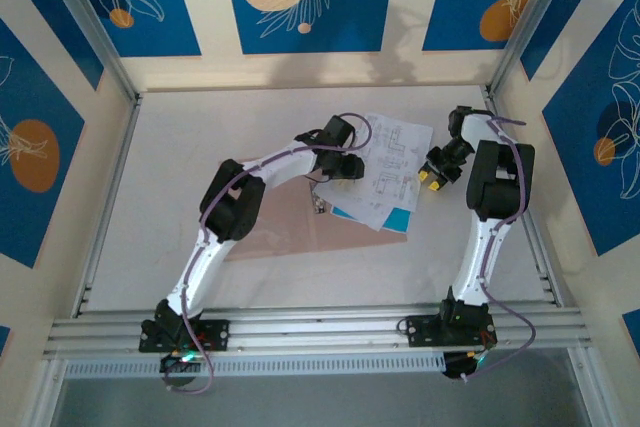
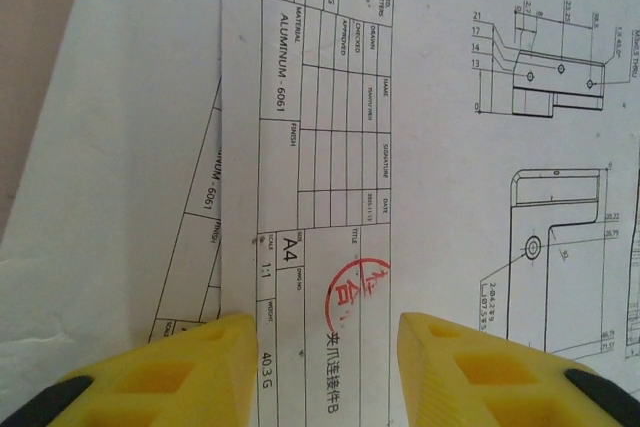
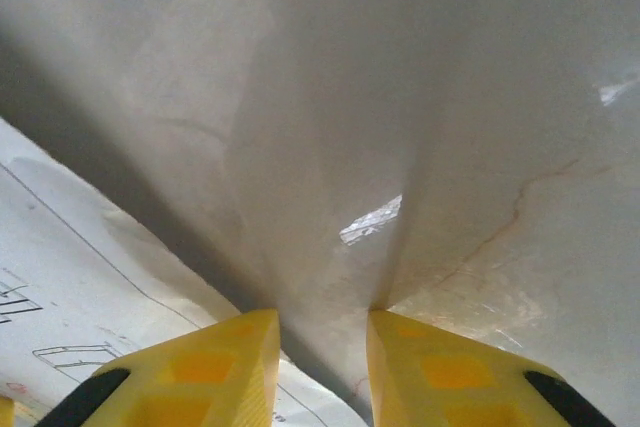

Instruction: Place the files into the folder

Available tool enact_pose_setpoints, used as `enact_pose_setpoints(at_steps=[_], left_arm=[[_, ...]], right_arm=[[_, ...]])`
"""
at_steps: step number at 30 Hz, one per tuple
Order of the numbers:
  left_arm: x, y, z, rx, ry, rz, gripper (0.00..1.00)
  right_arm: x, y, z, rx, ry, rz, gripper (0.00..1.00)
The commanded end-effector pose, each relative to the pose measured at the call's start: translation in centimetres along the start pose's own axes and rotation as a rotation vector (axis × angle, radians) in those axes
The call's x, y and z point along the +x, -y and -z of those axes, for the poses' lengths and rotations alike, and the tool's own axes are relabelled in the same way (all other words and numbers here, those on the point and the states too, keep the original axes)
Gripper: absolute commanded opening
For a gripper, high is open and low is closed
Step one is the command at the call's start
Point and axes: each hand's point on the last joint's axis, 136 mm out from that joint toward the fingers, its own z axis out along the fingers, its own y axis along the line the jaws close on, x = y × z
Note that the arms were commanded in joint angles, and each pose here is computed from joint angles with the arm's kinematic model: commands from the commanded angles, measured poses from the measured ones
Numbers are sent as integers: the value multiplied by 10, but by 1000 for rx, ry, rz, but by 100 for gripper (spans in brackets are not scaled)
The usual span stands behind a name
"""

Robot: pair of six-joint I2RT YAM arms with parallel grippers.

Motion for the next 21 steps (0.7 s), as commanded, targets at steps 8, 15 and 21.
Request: enact_pose_setpoints(at_steps=[8, 15, 21], left_arm=[[-26, 20, 36, 40, 109, -26, 42], [-26, -1, 27, 22, 72, 21, 42], [-16, -5, 14, 42, 17, 20, 42]], right_arm=[[12, -23, 28, -40, 68, 57, 25], [27, -48, 34, -70, 76, 92, 25], [28, -47, 8, -28, 22, 83, 24]])
